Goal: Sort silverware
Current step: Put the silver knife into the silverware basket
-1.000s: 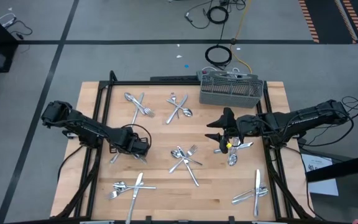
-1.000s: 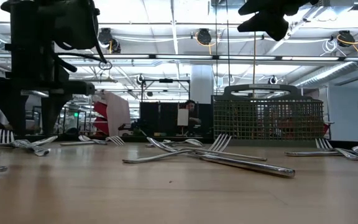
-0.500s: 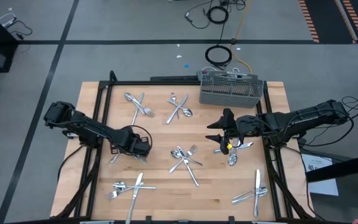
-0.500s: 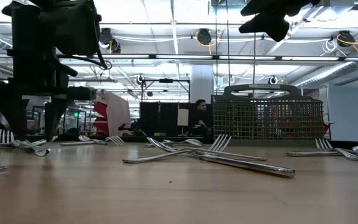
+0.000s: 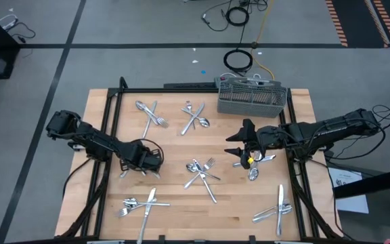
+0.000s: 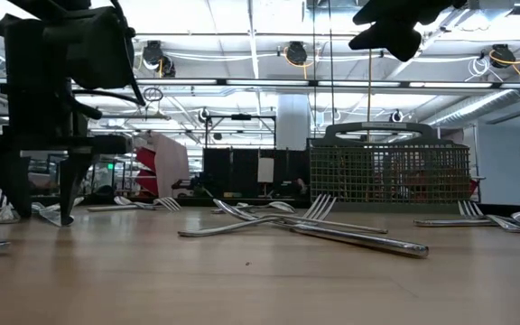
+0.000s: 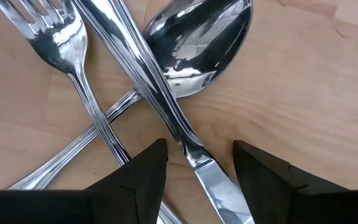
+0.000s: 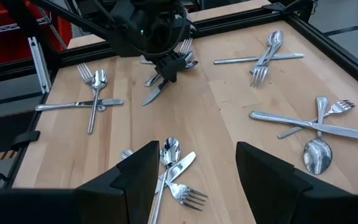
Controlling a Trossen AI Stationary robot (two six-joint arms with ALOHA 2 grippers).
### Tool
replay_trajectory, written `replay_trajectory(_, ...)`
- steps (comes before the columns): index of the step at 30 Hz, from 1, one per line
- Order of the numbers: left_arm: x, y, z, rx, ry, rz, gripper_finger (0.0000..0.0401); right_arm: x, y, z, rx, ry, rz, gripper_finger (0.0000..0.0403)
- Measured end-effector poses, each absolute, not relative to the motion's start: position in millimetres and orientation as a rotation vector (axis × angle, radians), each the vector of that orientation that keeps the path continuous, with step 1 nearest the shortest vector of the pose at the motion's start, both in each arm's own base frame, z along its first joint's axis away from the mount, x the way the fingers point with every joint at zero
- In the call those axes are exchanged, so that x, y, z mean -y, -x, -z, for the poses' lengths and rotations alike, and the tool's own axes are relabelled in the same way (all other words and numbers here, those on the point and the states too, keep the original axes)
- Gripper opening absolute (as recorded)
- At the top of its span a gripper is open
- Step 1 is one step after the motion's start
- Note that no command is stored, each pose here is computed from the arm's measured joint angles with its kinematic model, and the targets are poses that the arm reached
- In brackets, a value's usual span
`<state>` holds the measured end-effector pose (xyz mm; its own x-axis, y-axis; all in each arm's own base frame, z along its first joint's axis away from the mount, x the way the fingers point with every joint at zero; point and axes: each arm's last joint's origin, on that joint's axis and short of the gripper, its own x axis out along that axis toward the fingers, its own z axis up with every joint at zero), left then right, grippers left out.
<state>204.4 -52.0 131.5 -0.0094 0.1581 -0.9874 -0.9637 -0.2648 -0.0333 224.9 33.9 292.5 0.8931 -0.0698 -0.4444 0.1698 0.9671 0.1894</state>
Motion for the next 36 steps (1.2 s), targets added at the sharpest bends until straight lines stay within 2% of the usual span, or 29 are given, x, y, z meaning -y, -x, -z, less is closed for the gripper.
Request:
replay_trajectory(15, 51.9, -204.2, -130.7, -0.939, 1.283, -1.467, 0.0193, -28.9, -225.7, -292.7, -0.446, -0.221, 0.145, 0.0203)
replay_trajectory(27, 51.5, -203.0, -130.3, -0.948, 1.269, -1.471, 0.0094, -28.9, -225.7, -292.6, -0.447, -0.223, 0.146, 0.0203)
replay_trajectory(36, 51.5, -203.8, -130.2, -0.94, 1.274, -1.466, 0.0073, -29.3, -224.3, -290.2, -0.476, -0.203, 0.143, 0.0203)
